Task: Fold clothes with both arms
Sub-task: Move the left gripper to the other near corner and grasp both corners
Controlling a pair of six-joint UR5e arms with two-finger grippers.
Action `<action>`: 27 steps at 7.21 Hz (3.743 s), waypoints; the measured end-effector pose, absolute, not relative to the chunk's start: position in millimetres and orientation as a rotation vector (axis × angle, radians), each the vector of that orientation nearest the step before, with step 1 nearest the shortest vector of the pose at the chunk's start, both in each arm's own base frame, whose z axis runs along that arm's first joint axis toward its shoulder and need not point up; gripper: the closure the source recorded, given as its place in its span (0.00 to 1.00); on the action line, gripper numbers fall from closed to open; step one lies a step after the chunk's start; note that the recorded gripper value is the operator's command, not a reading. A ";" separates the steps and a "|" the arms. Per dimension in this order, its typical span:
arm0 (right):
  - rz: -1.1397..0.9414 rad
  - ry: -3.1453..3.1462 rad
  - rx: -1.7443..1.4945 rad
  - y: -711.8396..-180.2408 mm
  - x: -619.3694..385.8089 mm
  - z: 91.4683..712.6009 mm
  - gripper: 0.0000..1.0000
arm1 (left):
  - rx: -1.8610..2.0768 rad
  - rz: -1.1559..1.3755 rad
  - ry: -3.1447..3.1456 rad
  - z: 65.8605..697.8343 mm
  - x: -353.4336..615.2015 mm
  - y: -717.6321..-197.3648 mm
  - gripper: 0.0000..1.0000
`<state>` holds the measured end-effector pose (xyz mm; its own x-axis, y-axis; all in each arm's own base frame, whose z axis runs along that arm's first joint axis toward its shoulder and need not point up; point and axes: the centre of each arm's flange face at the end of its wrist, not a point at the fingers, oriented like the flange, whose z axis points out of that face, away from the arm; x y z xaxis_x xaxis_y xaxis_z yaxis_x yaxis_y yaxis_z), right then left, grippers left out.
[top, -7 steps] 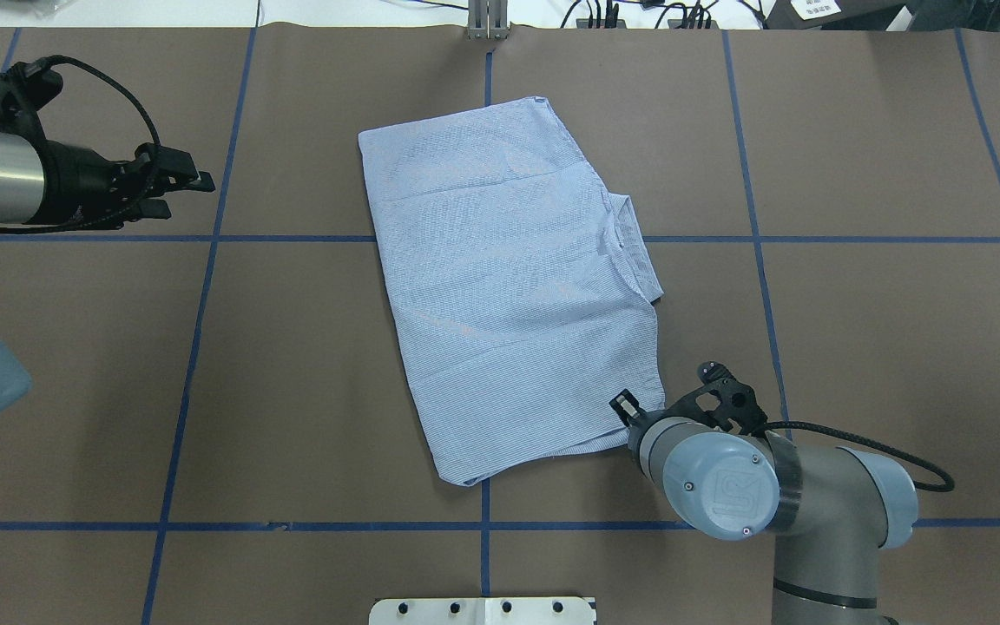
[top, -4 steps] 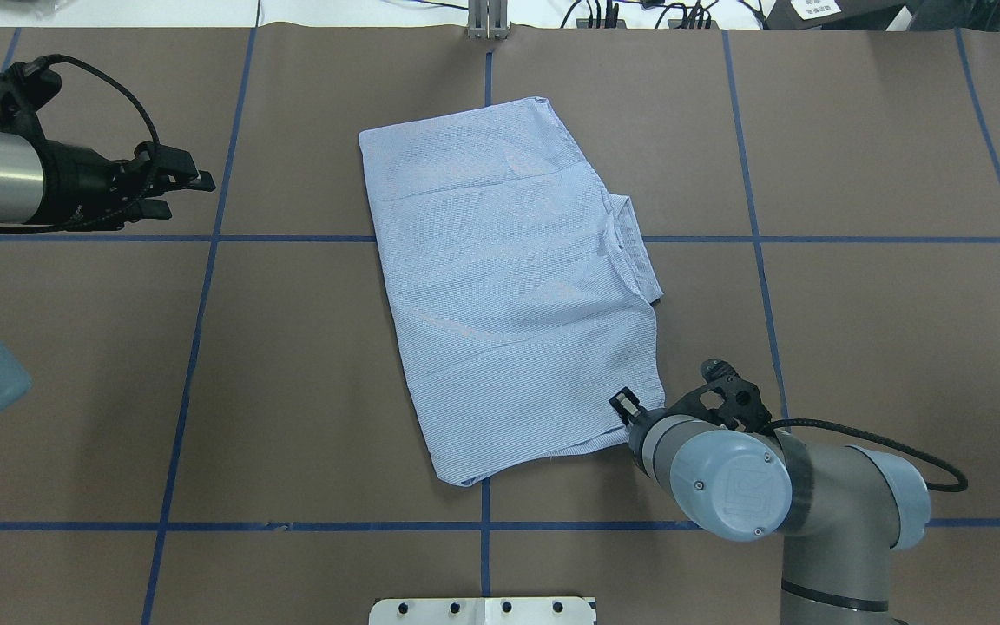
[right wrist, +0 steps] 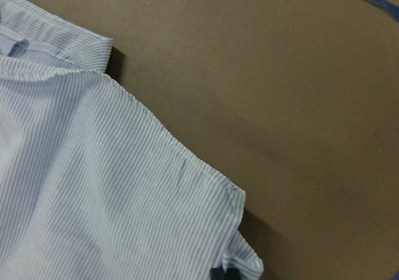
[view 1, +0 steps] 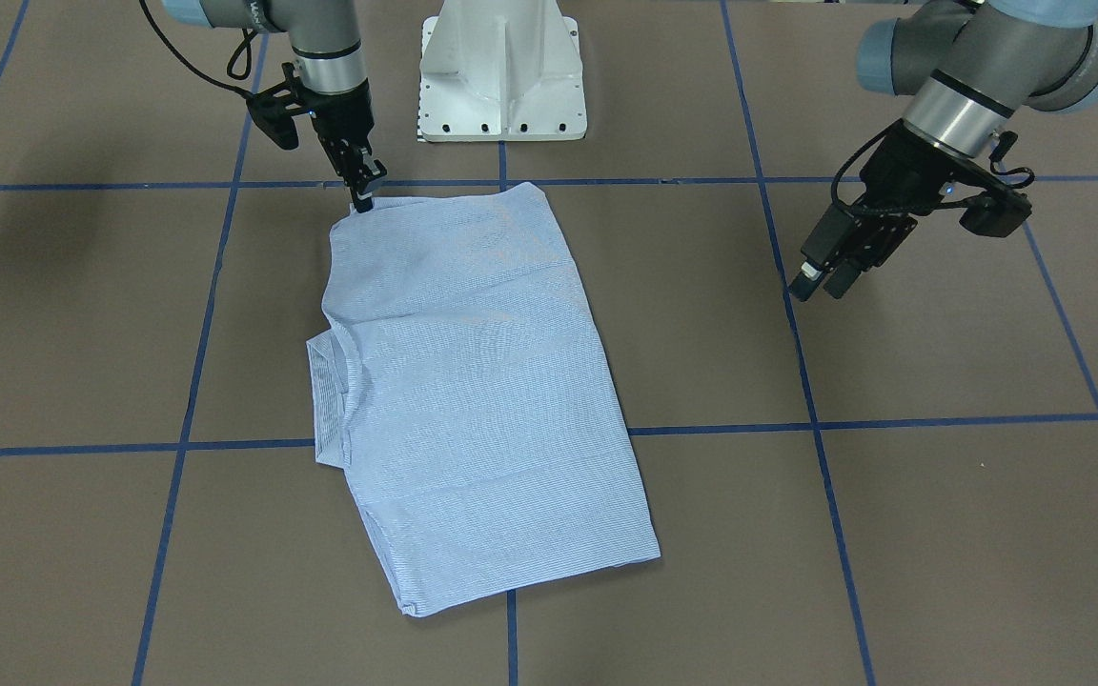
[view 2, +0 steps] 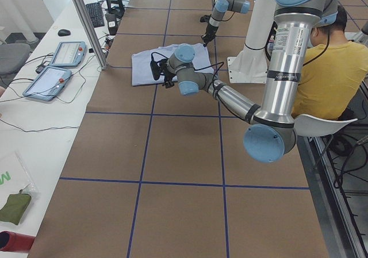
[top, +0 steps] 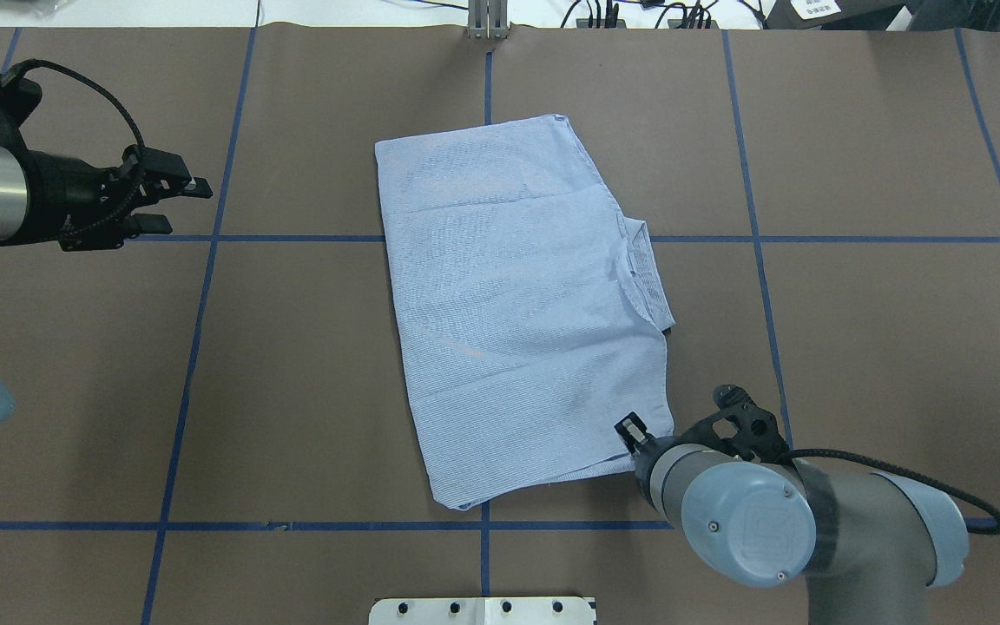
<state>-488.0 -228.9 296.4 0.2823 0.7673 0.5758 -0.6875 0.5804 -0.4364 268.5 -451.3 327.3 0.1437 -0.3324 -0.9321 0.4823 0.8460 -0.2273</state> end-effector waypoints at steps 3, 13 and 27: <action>0.961 -0.835 -0.141 -190.2 -494.1 283.8 1.00 | -0.116 -0.719 1.369 299.3 339.5 -376.5 0.23; 0.960 -0.836 -0.143 -185.7 -496.2 282.3 1.00 | -0.349 -0.748 1.309 291.1 548.6 -176.5 0.30; 0.963 -0.847 -0.141 -186.4 -492.5 279.1 1.00 | -0.338 -0.771 1.367 265.5 543.9 -189.7 1.00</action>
<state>-492.5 -186.4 279.1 0.2855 0.7690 0.5719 -0.6653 0.5886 -0.4593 543.9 -189.7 265.5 0.0110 -0.6651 -0.7466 0.2943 0.7158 -0.6333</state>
